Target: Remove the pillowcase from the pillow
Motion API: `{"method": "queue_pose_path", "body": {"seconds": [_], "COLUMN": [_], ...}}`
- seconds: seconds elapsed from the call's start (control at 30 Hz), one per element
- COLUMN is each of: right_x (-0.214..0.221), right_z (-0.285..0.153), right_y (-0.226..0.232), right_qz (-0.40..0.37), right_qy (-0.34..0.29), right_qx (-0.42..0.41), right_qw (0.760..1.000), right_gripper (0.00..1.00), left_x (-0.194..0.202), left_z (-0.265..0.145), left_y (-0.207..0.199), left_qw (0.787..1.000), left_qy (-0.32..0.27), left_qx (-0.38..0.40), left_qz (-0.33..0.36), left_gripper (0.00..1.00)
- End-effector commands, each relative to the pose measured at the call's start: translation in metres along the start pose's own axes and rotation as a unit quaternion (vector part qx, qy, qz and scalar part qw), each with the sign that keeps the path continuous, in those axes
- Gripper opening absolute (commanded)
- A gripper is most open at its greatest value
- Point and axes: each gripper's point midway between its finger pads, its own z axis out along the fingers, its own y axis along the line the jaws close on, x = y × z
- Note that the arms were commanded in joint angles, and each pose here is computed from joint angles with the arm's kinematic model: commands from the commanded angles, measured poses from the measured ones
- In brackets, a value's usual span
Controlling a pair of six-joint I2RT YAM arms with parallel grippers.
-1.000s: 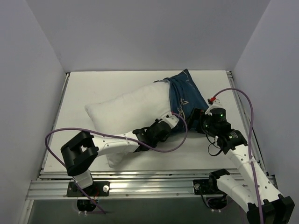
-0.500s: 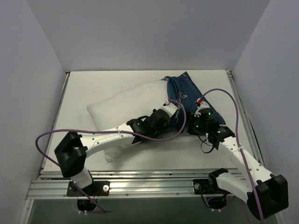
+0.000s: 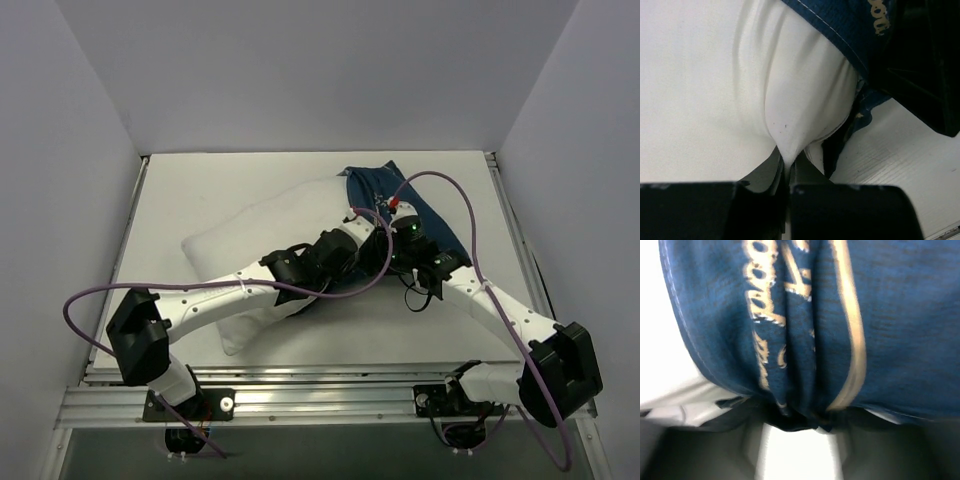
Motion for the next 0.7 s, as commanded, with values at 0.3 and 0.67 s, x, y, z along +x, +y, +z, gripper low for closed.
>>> {"method": "queue_pose_path", "body": {"seconds": [0.3,0.67], "right_x": [-0.075,-0.133], "right_z": [-0.028,-0.099], "right_y": [-0.091,-0.177], "right_qz": [0.062,0.251], "right_qy": [-0.088,-0.192], "right_qx": [0.185,0.241], "right_qw": [0.977,0.918], "right_gripper": [0.0,0.0], "left_x": [0.002,0.071], "left_z": [-0.051,-0.11], "left_y": [0.083,0.158], "left_qw": [0.994,0.979], "left_qy": [-0.01,0.06], "left_qx": [-0.068,-0.138], "left_qz": [-0.083,-0.14], "left_gripper": [0.02,0.02]}}
